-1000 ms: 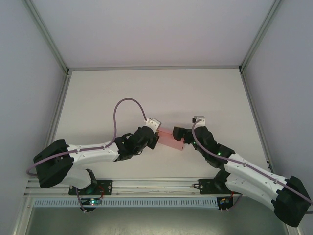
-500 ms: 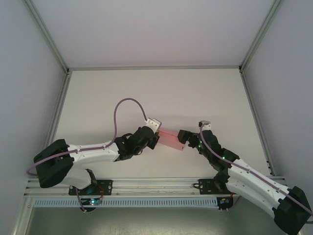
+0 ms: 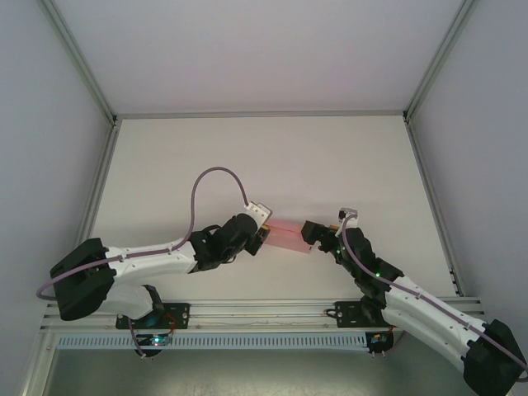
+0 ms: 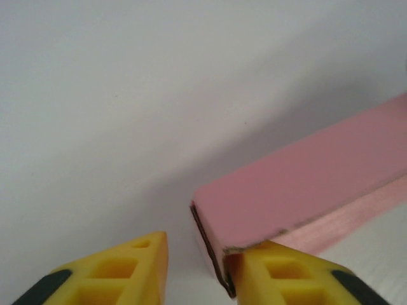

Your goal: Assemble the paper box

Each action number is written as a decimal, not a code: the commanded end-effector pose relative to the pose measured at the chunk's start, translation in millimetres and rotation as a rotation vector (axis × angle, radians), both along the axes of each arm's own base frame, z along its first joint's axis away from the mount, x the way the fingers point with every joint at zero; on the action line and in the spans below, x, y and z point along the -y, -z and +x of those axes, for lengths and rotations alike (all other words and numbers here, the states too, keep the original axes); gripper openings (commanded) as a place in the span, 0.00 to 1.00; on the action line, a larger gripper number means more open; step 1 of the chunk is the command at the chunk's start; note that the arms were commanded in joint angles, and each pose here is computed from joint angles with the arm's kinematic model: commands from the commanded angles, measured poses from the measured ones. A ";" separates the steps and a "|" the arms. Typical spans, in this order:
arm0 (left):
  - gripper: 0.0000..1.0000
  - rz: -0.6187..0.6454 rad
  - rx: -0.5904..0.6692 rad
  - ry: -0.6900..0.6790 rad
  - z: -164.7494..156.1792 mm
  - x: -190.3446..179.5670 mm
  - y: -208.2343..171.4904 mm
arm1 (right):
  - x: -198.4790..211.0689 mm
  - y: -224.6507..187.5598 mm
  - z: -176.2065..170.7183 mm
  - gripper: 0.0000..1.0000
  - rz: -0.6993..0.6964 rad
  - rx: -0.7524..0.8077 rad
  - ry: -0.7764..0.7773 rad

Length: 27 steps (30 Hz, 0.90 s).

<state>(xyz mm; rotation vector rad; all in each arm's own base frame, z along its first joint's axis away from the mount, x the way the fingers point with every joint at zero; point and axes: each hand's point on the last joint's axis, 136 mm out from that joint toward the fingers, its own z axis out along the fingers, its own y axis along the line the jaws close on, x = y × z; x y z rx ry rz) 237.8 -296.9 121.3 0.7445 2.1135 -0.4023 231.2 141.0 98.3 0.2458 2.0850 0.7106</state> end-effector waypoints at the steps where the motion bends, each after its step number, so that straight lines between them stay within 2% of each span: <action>1: 0.42 0.031 -0.016 0.071 -17.2 -3.5 -0.5 | 10.7 39.9 -12.0 0.94 -0.093 -0.099 0.009; 3: 0.52 0.054 -0.021 0.077 -19.5 -7.3 -1.8 | 6.6 41.4 -12.1 0.92 -0.086 -0.099 -0.001; 4: 0.65 0.064 -0.027 0.083 -21.1 -8.4 -1.7 | 5.7 42.3 -12.5 0.91 -0.090 -0.100 -0.004; 7: 0.85 0.061 -0.049 0.101 -26.0 -7.9 -3.1 | 6.3 42.6 -12.6 0.88 -0.116 -0.094 0.006; 8: 0.99 0.050 -0.054 0.096 -26.1 -7.3 -4.9 | 7.4 43.4 -12.9 0.88 -0.123 -0.092 0.011; 13: 1.00 -0.066 -0.111 -0.080 -12.2 -14.4 -33.7 | 10.7 47.6 -15.2 0.83 -0.132 -0.094 0.019; 19: 1.00 -0.310 -0.296 -0.178 2.8 -13.8 -55.5 | 12.4 51.4 -16.6 0.78 -0.152 -0.096 0.013; 23: 1.00 -0.386 -0.450 -0.237 22.0 -14.9 -37.4 | 11.3 52.4 -16.1 0.77 -0.167 -0.092 0.001; 26: 1.00 -0.445 -0.539 -0.222 28.7 -7.6 -20.7 | 8.3 54.1 -16.4 0.75 -0.168 -0.096 -0.015; 27: 0.97 -0.461 -0.559 -0.204 29.7 -4.8 -17.4 | 7.6 54.9 -16.5 0.75 -0.171 -0.097 -0.021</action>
